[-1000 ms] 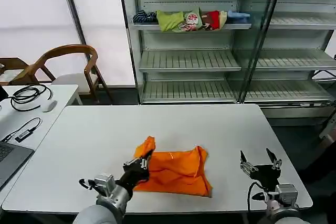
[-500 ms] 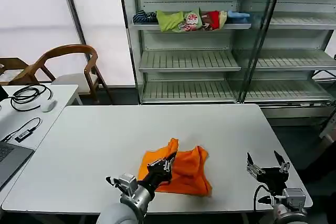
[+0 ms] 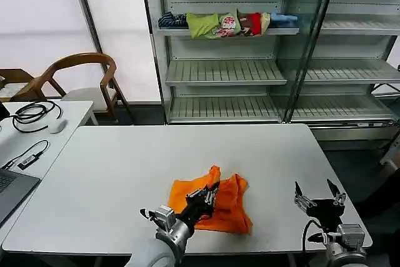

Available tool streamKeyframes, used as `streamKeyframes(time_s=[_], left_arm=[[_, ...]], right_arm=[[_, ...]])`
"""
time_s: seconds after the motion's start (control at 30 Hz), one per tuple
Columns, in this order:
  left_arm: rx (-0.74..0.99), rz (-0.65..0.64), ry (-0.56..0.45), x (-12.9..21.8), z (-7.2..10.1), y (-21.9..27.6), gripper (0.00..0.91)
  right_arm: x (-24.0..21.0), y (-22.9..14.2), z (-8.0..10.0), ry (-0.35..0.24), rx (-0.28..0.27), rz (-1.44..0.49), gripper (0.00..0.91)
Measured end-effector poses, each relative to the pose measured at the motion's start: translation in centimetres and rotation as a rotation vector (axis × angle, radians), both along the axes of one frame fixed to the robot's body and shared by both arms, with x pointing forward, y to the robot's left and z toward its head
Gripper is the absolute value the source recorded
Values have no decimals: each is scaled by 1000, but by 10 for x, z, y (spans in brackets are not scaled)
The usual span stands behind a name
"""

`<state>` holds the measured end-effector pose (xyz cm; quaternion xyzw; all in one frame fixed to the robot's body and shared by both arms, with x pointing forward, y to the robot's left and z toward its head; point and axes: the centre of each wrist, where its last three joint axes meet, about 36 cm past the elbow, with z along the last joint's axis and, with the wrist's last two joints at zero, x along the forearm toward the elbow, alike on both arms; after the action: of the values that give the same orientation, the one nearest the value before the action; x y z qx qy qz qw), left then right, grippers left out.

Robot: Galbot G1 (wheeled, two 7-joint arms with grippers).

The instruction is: Fold and organize the clothes.

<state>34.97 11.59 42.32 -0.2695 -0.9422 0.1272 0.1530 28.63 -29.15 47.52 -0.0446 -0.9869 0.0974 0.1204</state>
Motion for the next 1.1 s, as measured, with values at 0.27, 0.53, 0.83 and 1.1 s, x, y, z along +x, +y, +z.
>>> streamKeyframes(time_s=[0.27, 0.53, 0.83, 1.1], left_arm=[[-62, -30, -46, 2, 10, 5, 907], [-47, 21, -116, 10, 23, 36, 907], [114, 169, -66, 6, 9, 74, 907], [243, 248, 27, -6, -4, 79, 907]], right_arm=[[6, 0, -2, -2, 2, 7, 907], [16, 1, -3, -16, 11, 16, 907], [29, 6, -3, -40, 24, 27, 907], [29, 6, -2, -48, 22, 22, 907]])
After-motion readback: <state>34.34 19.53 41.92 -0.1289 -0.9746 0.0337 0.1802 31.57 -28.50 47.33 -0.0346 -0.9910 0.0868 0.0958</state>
